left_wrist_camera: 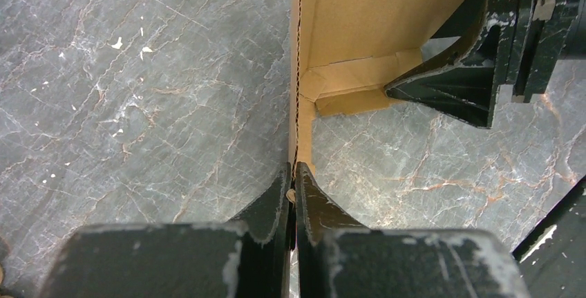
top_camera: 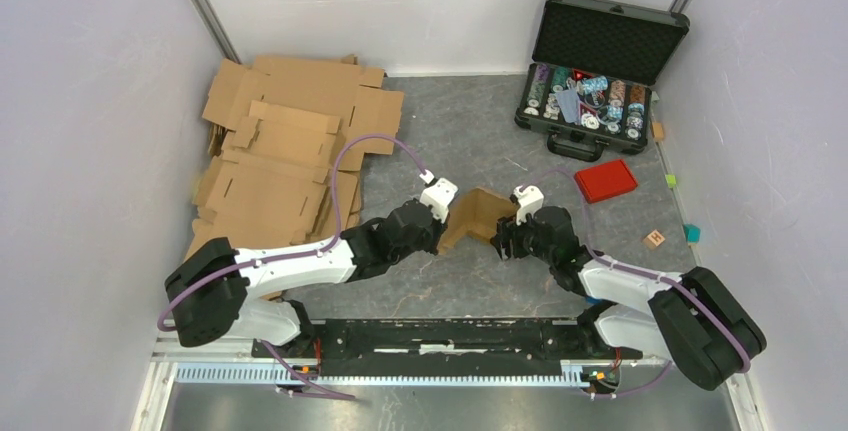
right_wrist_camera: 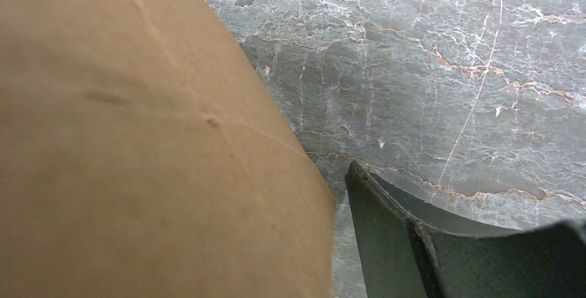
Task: Fold the paper box
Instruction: Fold the paper box at the center of the board.
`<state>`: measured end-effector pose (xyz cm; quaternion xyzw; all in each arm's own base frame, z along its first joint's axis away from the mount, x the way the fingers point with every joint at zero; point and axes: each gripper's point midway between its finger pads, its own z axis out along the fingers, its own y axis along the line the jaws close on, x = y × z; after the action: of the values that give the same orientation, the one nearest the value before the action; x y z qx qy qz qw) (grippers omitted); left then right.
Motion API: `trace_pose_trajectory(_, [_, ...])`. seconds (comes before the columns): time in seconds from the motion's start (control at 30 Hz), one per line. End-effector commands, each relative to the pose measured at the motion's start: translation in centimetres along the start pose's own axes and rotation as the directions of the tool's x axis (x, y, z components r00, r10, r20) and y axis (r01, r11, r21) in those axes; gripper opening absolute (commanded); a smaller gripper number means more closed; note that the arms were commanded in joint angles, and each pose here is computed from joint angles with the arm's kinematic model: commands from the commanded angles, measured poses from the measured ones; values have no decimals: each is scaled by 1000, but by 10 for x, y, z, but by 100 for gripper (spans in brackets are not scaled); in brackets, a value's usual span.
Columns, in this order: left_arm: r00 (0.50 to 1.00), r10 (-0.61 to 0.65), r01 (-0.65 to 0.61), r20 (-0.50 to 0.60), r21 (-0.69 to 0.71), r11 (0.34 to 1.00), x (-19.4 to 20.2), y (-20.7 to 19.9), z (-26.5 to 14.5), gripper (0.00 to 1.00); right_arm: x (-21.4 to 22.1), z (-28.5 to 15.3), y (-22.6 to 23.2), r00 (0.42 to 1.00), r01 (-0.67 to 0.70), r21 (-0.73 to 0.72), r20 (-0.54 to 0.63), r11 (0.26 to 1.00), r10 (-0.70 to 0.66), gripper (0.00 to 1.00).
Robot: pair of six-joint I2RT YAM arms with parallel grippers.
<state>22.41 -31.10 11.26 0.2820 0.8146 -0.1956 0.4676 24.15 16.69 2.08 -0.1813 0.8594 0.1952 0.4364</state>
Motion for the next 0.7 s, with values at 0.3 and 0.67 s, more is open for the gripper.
trace_pose_trajectory(0.3, [979,-200,201,-28,77,977,-29,-24,-4,2,13,-1,-11,996,68,88,-64,994,-63,69])
trace_pose_trajectory(0.67, [969,-232,239,-89,71,969,-20,-20,-4,2,5,-4,-7,999,50,77,-23,996,-48,69])
